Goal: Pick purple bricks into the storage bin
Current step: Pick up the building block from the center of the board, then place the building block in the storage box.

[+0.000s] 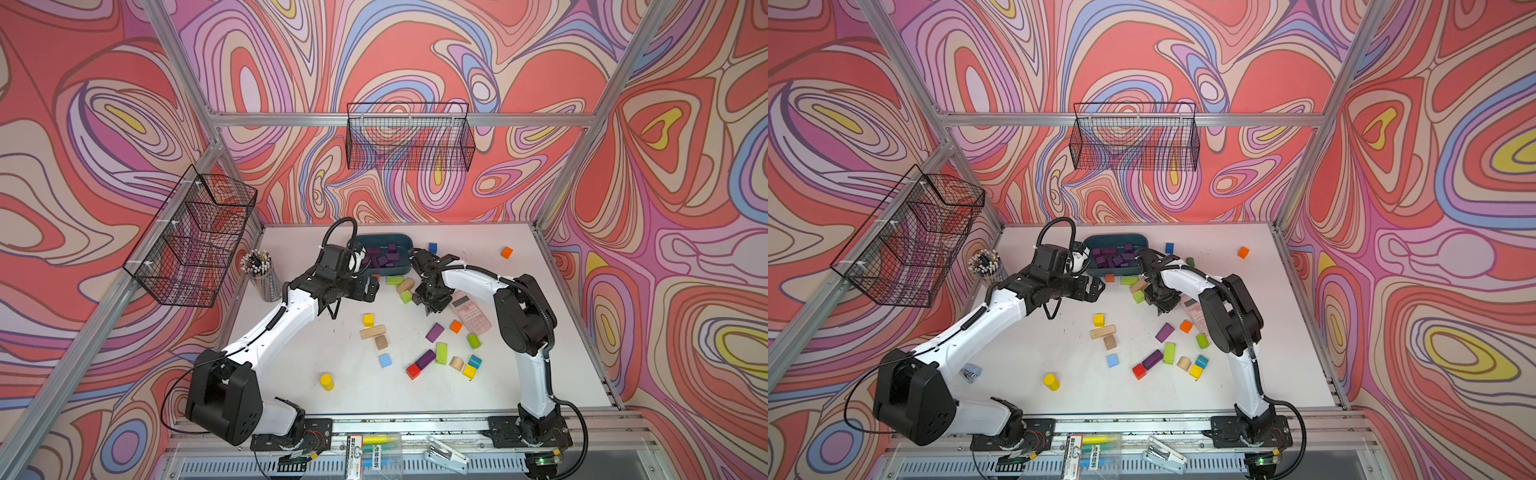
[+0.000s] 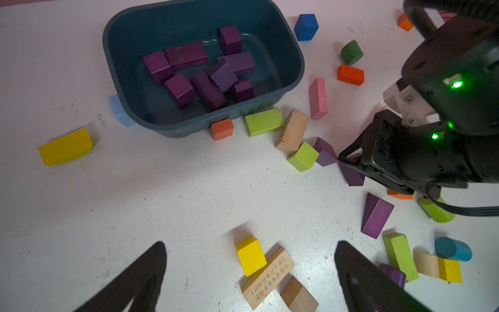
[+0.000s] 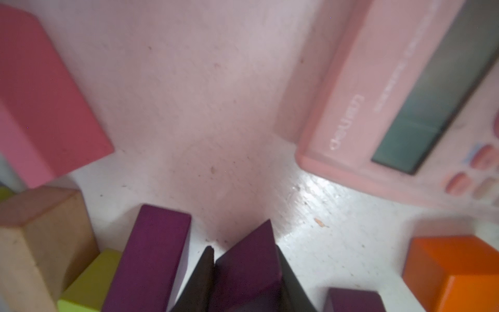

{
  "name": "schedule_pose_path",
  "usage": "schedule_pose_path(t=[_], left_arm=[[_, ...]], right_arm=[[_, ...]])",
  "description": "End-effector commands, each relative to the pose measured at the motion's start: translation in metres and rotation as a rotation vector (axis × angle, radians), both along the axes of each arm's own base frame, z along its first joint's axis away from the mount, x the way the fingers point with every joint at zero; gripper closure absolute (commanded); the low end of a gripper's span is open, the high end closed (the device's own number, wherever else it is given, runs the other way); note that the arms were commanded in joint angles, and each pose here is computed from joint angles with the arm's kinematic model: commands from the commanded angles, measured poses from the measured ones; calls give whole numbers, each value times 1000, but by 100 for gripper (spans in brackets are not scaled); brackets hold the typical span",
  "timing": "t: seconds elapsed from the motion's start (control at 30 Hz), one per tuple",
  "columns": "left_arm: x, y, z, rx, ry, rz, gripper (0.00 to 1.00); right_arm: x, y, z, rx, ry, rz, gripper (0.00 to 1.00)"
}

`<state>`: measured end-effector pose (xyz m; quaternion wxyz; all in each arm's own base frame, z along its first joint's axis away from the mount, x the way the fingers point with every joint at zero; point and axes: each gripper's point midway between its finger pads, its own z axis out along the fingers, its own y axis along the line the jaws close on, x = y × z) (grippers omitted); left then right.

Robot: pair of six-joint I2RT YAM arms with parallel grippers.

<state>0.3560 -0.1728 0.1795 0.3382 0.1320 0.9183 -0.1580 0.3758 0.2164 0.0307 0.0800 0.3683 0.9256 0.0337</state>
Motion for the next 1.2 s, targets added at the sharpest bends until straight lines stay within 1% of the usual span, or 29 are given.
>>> schedule_pose_path(t=[0.0,0.23,0.63,0.77,0.9,1.03,1.17], left_arm=[[4,4,12,-9,-22,22,0],[5,6,12,-14,-16,32,0],[8,10,7,-13,17,59,0],[9,11,6,-14,25,65,0],[10,11,3,-13,38,70,0],[11,13,2,-12,44,77,0],[11,15,2,-14,46,85,0]], right_arm=[[6,-7,12,-59,-33,11,72],[14,-7,36,-109,-97,26,73],[40,5,88,-163,-261,77,75],[53,10,106,-189,-337,94,76],[68,20,119,-168,-420,111,76],[84,29,130,-165,-491,152,80],[101,40,142,-157,-564,195,80]])
